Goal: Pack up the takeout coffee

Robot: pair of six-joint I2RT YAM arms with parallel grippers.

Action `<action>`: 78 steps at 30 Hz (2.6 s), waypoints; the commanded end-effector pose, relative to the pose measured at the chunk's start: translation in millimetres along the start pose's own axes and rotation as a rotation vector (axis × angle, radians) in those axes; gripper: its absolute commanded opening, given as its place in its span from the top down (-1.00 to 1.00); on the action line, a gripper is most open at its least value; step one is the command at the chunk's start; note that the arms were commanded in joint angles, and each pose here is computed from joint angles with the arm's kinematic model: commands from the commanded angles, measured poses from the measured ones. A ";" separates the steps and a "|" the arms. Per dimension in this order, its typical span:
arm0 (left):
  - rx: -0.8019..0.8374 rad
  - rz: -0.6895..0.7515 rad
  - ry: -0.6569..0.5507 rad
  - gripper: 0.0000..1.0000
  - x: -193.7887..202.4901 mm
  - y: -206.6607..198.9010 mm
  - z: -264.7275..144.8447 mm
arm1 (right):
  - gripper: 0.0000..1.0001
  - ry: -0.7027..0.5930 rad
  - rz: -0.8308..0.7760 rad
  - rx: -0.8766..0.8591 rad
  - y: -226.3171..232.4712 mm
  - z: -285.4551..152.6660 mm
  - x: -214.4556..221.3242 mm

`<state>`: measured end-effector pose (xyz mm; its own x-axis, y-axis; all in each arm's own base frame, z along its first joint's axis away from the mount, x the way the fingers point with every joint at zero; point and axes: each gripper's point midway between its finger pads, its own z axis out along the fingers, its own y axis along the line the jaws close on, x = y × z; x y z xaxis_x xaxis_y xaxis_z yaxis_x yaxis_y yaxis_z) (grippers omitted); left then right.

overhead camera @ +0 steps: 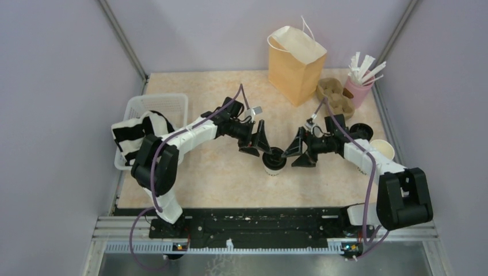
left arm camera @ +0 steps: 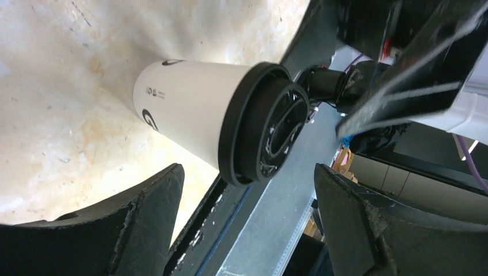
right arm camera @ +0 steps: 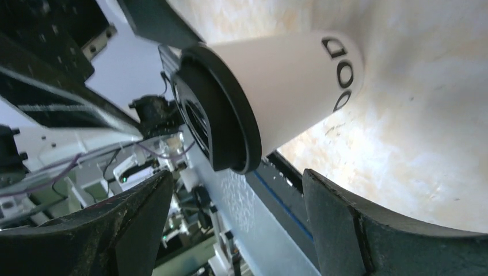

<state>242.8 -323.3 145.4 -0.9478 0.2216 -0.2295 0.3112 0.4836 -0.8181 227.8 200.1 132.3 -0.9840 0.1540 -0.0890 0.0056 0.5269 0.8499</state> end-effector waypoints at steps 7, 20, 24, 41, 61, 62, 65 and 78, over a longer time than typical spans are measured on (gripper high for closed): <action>0.002 0.019 -0.001 -0.67 -27.0 6.8 6.6 | -0.66 0.033 -0.044 -0.084 12.2 12.8 29.2; 0.007 0.012 0.017 -0.48 -24.9 17.2 12.3 | -0.47 0.009 -0.022 -0.080 0.2 25.0 21.0; -0.002 0.007 0.017 -0.44 -24.2 22.1 14.2 | -0.42 0.007 -0.019 -0.068 -6.0 28.4 19.7; -0.155 -0.096 0.068 -0.17 41.4 98.0 23.7 | -0.35 -0.001 0.059 -0.004 -61.0 42.8 33.1; -0.325 -0.188 0.102 -0.05 113.1 168.4 26.3 | -0.37 -0.015 0.117 0.103 -104.5 47.3 44.1; -0.313 -0.171 0.094 -0.06 108.4 164.3 25.5 | -0.37 -0.016 0.111 0.097 -101.2 46.5 42.4; -0.268 -0.104 0.063 -0.16 85.1 141.7 20.9 | -0.43 -0.032 0.077 0.066 -81.4 40.5 31.7; 0.025 -0.018 0.027 -0.83 42.4 44.8 2.9 | -0.71 0.034 -0.040 -0.083 -18.8 18.9 29.4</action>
<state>226.1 -303.7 102.7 -0.9549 0.2154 -0.2041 0.2826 0.4500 -0.8471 204.4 213.0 96.6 -0.9889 0.1319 -0.0681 -0.0003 0.4569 0.8895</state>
